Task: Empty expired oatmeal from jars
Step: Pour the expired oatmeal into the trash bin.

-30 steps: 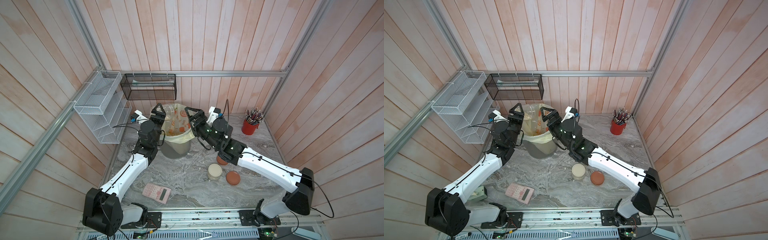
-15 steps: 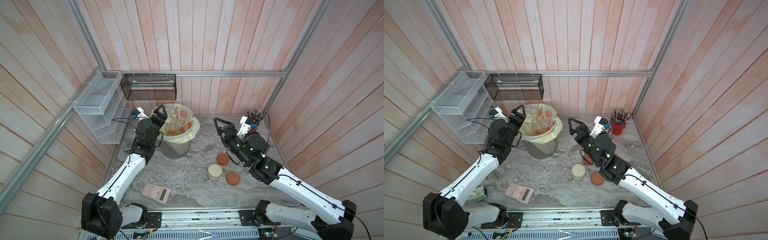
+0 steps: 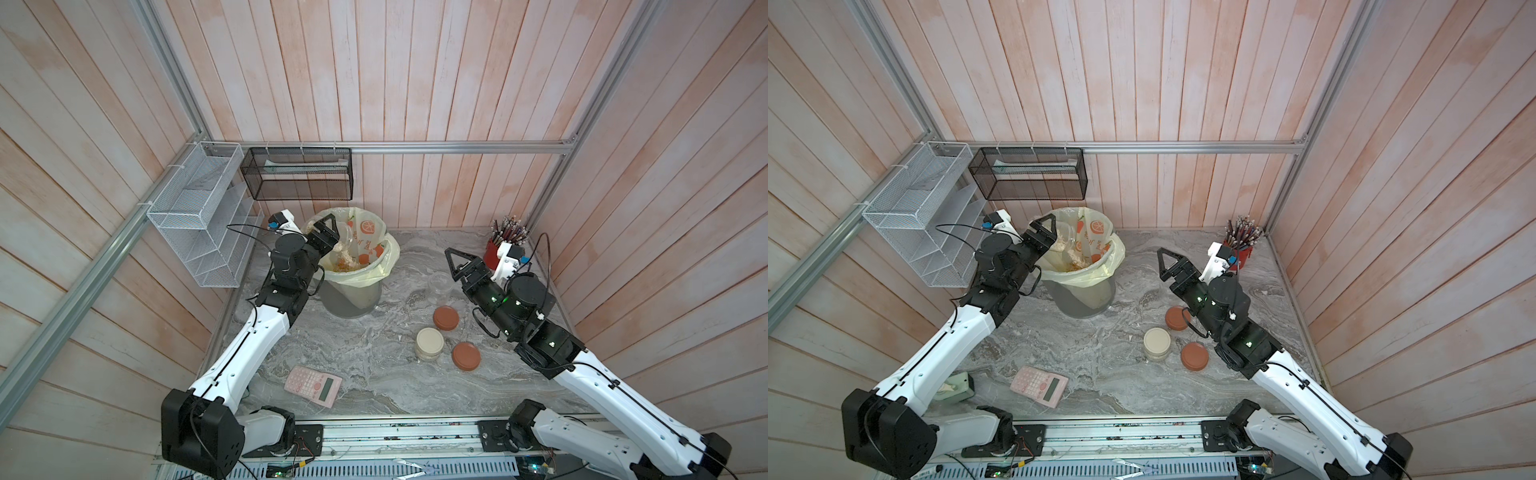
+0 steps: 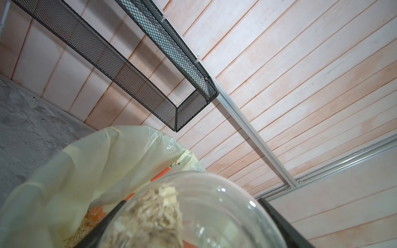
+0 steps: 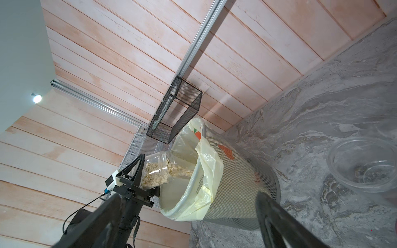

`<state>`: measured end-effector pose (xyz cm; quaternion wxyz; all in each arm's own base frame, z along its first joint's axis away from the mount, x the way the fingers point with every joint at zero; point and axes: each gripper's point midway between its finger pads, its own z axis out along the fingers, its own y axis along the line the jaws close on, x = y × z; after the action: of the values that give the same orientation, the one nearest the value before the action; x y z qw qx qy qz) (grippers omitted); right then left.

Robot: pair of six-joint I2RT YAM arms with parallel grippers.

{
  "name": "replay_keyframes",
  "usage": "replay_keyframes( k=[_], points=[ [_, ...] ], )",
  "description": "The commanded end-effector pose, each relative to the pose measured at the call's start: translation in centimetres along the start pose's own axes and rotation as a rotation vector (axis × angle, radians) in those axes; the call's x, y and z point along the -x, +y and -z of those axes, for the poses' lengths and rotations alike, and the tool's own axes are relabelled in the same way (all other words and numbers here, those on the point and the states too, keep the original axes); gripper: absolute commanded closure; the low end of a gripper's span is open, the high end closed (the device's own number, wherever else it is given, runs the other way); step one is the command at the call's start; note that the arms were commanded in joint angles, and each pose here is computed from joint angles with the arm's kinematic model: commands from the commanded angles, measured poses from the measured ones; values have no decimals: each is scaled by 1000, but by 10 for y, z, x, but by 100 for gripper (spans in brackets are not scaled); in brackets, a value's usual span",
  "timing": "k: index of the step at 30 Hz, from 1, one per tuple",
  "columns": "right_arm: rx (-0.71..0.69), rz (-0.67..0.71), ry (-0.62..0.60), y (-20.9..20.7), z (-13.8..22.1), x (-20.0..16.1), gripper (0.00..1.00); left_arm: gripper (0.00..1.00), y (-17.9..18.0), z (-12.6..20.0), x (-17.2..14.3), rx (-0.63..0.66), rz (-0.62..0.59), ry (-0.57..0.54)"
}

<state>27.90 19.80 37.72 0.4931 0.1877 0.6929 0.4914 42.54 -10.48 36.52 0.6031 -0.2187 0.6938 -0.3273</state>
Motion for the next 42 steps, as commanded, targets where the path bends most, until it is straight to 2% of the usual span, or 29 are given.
replay_keyframes(
  k=[1,13,19,29,42],
  points=[
    [-19,41,66,-14,6,-12,2,78,-33,8,29,-95,-45,-57],
    [-58,72,105,-40,7,-16,2,79,-37,-6,27,-79,-205,12],
    [-45,104,135,-41,6,-10,2,80,-35,-20,17,-64,-307,101],
    [-53,115,167,-55,2,-8,2,80,-34,-31,12,-46,-485,178],
    [-21,136,236,-51,-16,-18,2,83,-41,-43,9,-63,-617,256]
  ],
)
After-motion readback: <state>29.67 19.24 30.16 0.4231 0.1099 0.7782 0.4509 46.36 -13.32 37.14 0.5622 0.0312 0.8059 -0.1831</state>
